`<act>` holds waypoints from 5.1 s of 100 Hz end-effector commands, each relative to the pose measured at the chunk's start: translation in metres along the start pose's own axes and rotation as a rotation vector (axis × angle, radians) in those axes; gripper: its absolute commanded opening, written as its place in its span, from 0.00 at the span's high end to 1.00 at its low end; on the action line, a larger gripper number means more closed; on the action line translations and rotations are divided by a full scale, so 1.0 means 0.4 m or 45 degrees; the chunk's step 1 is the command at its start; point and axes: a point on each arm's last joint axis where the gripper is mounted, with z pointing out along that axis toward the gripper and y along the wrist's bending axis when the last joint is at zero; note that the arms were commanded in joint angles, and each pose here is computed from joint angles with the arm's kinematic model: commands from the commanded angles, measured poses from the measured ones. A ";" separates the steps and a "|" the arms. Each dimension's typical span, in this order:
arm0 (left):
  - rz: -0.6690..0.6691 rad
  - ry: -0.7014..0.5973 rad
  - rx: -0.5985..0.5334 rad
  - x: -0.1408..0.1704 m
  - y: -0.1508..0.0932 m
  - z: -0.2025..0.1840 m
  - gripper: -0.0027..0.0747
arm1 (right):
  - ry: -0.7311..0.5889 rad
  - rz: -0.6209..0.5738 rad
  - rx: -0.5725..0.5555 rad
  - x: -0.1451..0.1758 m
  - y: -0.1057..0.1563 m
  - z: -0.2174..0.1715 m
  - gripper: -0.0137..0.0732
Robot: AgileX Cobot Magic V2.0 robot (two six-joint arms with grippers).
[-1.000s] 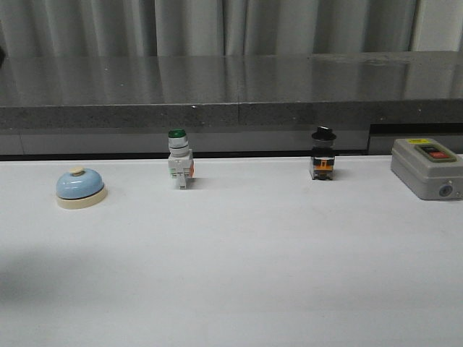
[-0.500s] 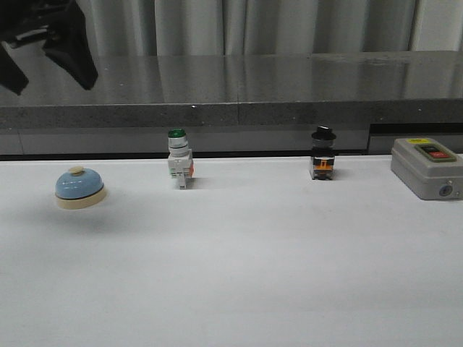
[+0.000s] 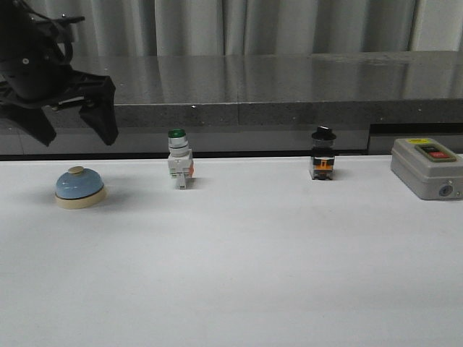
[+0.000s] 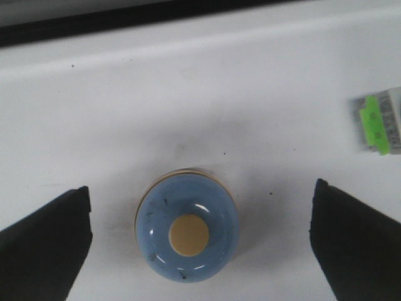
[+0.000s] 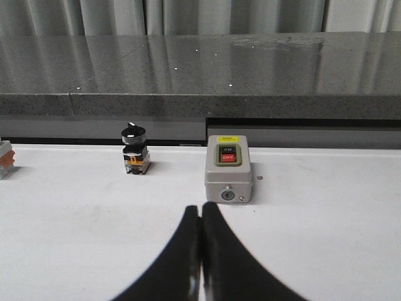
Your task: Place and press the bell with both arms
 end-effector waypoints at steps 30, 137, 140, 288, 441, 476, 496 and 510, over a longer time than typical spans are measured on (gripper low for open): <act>-0.029 -0.049 -0.008 -0.021 0.015 0.021 0.10 | -0.150 -0.009 0.001 -0.034 0.001 -0.007 0.91; 0.013 -0.035 0.038 -0.028 -0.033 -0.071 0.72 | -0.150 -0.009 0.001 -0.034 0.001 -0.007 0.91; 0.029 -0.053 0.046 -0.031 -0.046 -0.089 0.72 | -0.150 -0.009 0.001 -0.034 0.001 -0.007 0.91; 0.538 0.084 0.338 0.129 -0.534 0.070 0.55 | -0.150 -0.009 0.001 -0.034 0.001 -0.007 0.91; 0.086 -0.649 0.153 0.227 -0.115 -0.483 0.10 | -0.150 -0.009 0.001 -0.034 0.001 -0.007 0.91; 0.047 -0.844 0.130 0.427 -0.070 -0.569 0.10 | -0.150 -0.009 0.001 -0.034 0.001 -0.007 0.91; 0.054 -0.924 0.140 0.493 -0.065 -0.597 0.13 | -0.150 -0.009 0.001 -0.034 0.001 -0.007 0.91; 0.056 -0.952 0.143 0.501 -0.065 -0.608 0.34 | -0.150 -0.009 0.001 -0.034 0.001 -0.007 0.91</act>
